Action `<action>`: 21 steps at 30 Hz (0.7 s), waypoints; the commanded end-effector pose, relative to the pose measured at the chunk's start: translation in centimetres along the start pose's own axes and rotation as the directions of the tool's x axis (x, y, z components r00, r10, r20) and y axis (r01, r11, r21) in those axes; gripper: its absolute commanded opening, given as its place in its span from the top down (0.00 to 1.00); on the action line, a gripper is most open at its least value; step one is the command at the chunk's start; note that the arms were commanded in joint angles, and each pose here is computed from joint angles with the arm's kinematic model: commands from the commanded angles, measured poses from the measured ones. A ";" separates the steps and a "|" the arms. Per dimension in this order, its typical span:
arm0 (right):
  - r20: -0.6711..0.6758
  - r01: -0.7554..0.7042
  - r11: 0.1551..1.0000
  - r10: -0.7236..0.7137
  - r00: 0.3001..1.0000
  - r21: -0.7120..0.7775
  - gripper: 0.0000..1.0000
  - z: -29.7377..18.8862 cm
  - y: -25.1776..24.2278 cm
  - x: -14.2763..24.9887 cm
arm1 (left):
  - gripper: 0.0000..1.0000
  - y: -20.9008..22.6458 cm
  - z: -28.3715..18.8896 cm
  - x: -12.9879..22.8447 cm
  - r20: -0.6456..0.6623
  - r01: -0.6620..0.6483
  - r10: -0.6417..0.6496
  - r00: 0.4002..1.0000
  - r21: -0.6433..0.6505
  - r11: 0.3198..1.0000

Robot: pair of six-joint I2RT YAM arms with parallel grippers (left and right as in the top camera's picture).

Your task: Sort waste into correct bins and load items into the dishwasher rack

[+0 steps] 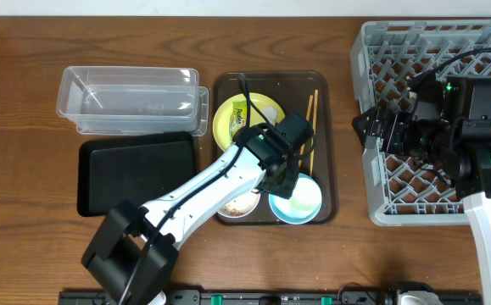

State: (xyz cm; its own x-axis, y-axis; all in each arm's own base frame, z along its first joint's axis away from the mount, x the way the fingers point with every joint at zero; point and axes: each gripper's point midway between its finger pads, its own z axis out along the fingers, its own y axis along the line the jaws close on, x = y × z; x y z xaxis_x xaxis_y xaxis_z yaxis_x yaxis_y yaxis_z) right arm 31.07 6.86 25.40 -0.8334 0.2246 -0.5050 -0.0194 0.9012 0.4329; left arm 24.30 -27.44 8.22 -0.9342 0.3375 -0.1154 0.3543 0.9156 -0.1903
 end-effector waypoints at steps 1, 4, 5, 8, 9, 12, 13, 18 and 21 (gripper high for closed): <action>0.024 -0.012 1.000 0.012 1.000 0.001 0.01 -0.5 0.0 -0.7 | 0.64 -0.9 0.8 0.4 -0.037 0.003 -0.002 0.999 0.041 0.999; 0.025 -0.011 1.000 0.011 1.000 0.001 0.01 -0.5 0.0 -0.7 | 0.65 -1.2 0.8 0.6 -0.049 0.004 -0.001 0.999 0.057 0.998; 0.024 -0.012 1.000 0.012 1.000 0.001 0.01 -0.5 0.0 -0.7 | 0.66 -1.6 0.7 0.8 -0.058 0.005 -0.001 0.998 0.079 0.997; 0.024 -0.011 1.000 0.011 1.000 0.002 0.01 -0.5 0.0 -0.7 | 0.65 -2.0 0.2 0.8 -0.055 0.004 0.002 0.998 0.102 0.995; 0.024 -0.012 1.000 0.012 1.000 0.002 0.01 -0.5 0.0 -0.7 | 0.63 -2.0 -0.1 0.8 -0.046 0.001 0.003 0.999 0.106 0.994; 0.024 -0.011 1.000 0.011 1.000 0.001 0.01 -0.5 0.1 -0.7 | 0.52 -2.2 -0.7 0.5 -0.025 -0.004 0.007 1.000 0.116 0.993; 0.025 -0.011 1.000 0.011 1.000 0.001 0.01 -0.5 0.1 -0.7 | 0.51 -2.3 -0.7 0.6 -0.026 -0.004 0.007 1.000 0.116 0.993; 0.025 -0.011 1.000 0.011 1.000 0.001 0.01 -0.5 0.0 -0.7 | 0.51 -2.3 0.2 0.8 -0.032 -0.023 0.026 0.999 0.079 0.997; 0.024 -0.011 1.000 0.011 1.000 0.001 0.01 -0.5 0.1 -0.7 | 0.52 -2.7 0.8 1.1 -0.038 -0.042 0.045 0.998 0.069 0.997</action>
State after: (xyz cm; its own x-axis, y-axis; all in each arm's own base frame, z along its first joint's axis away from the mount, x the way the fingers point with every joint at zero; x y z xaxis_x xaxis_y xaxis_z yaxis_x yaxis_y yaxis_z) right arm 31.09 6.87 25.41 -0.8329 0.2246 -0.5059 -0.0201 0.9011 0.4331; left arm 22.64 -29.43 8.18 -0.9264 0.3679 -0.0804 0.3753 0.8845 -0.2772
